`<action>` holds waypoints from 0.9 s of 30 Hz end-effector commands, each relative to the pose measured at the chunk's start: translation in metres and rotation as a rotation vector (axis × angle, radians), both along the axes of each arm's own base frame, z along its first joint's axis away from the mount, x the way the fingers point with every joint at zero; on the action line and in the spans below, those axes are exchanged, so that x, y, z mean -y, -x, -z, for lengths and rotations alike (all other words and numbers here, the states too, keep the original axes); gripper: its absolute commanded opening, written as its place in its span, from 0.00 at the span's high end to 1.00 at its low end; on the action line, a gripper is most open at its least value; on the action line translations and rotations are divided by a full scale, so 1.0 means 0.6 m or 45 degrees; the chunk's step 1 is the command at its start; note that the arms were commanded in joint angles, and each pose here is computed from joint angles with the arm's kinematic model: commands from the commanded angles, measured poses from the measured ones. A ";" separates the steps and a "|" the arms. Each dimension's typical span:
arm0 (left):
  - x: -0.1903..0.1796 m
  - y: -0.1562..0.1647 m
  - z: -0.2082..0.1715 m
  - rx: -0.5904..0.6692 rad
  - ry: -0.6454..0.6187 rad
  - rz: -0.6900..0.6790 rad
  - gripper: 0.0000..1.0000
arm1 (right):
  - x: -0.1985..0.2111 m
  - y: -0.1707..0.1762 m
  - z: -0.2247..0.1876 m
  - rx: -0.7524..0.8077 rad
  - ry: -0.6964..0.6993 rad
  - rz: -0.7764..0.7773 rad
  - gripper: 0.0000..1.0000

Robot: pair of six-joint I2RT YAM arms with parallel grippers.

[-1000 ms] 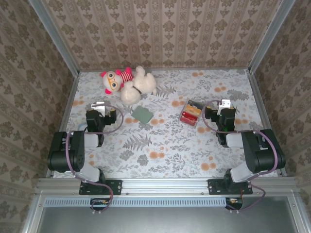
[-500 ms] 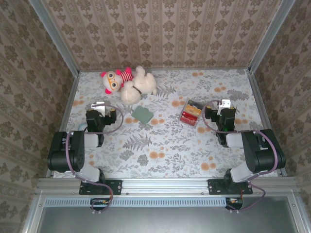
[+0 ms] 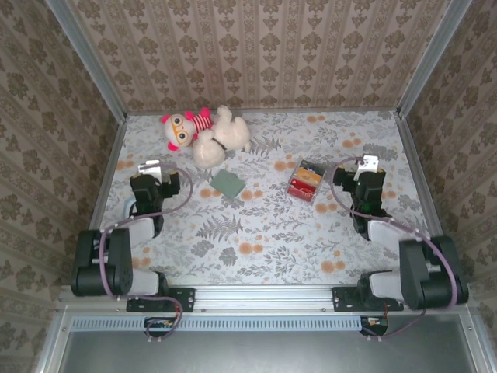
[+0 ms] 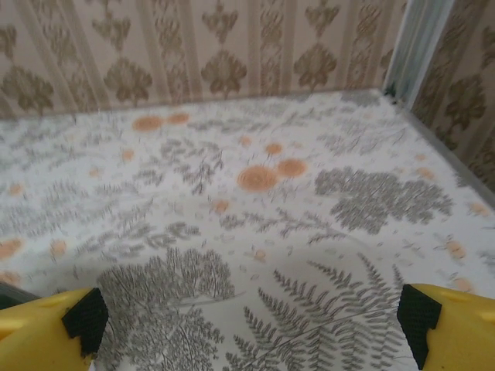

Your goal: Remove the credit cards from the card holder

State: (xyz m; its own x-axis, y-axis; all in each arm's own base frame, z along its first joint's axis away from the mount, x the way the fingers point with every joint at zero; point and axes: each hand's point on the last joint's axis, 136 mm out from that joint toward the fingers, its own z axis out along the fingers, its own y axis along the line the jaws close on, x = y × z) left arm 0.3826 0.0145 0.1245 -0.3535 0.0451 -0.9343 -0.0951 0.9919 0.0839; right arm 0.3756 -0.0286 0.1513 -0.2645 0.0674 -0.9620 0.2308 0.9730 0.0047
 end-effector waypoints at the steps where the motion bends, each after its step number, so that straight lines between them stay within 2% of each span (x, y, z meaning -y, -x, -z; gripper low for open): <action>1: -0.012 0.019 -0.020 -0.105 0.115 -0.127 0.00 | 0.017 0.029 -0.030 -0.058 -0.090 0.106 0.00; 4: -0.004 0.036 -0.042 -0.165 0.183 -0.157 0.00 | 0.026 0.058 -0.045 -0.125 -0.258 0.218 0.00; 9: 0.026 0.054 -0.078 -0.277 0.293 -0.123 0.00 | 0.010 0.096 -0.033 -0.402 -0.468 0.294 0.00; 13: 0.049 0.059 -0.084 -0.363 0.382 -0.102 0.00 | -0.043 0.102 -0.006 -0.604 -0.637 0.171 0.00; 17: 0.069 0.059 -0.052 -0.449 0.549 -0.128 0.00 | -0.111 0.090 0.029 -0.727 -0.830 -0.015 0.03; 21: 0.102 0.052 -0.009 -0.559 0.672 -0.092 0.00 | -0.153 0.071 0.052 -0.771 -0.940 -0.120 0.04; 27: 0.156 0.041 0.029 -0.661 0.753 -0.027 0.00 | -0.195 0.037 0.085 -0.868 -1.010 -0.197 0.07</action>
State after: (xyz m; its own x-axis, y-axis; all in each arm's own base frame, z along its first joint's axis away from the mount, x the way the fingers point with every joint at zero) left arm 0.3540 -0.0580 0.1048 -0.7336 -0.3831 -0.5612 -0.2205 0.9154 -0.3367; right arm 0.3409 0.0669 0.0985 -0.7664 0.5350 -0.3555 0.3283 0.8020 0.4991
